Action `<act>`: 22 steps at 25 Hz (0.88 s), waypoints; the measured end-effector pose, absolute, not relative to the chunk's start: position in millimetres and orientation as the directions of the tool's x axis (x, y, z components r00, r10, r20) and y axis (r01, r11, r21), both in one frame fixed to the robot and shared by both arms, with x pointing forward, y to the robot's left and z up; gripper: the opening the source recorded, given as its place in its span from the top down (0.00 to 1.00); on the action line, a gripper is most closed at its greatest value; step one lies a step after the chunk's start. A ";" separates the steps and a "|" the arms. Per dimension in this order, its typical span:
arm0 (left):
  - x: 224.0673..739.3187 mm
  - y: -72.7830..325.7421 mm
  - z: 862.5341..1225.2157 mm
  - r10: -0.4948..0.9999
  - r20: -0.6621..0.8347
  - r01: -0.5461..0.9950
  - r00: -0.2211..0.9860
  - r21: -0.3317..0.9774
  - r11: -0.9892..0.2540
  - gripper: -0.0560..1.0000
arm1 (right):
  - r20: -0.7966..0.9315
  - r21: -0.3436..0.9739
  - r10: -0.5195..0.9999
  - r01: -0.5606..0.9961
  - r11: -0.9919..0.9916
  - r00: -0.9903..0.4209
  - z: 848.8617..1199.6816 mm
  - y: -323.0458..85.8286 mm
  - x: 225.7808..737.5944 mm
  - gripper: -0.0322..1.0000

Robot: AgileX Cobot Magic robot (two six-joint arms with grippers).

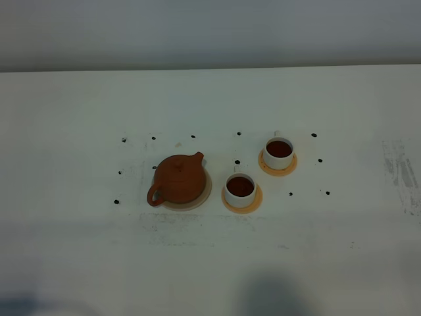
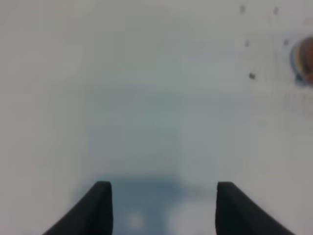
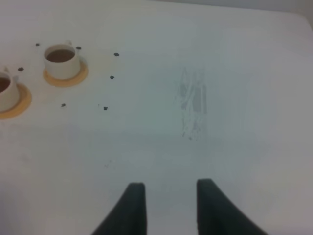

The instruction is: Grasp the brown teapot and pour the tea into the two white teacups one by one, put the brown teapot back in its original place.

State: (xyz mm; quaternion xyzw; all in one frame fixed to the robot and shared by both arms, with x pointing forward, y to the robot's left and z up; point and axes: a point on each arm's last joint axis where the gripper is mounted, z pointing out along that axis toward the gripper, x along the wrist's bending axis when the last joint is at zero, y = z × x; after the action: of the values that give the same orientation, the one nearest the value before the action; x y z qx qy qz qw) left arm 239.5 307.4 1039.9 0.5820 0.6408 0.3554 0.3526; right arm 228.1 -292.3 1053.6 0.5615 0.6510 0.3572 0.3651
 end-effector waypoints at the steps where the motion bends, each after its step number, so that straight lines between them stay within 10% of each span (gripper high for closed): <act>1: 238.7 307.4 1039.9 0.997 -0.038 0.490 -0.074 0.869 0.070 0.50 | -0.074 0.875 0.992 0.470 0.114 -0.103 1053.6 -292.3 228.1 0.72; 22: 237.9 306.9 1039.9 0.997 -0.020 0.487 -0.074 0.872 0.053 0.50 | -0.074 0.875 0.992 0.470 0.114 -0.103 1053.6 -292.3 228.1 0.72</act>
State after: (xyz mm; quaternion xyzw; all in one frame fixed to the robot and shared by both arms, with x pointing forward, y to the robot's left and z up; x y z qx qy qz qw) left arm 237.9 306.9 1039.9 0.5837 0.6358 0.3642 0.3499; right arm 228.1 -292.3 1053.6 0.5615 0.6510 0.3572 0.3652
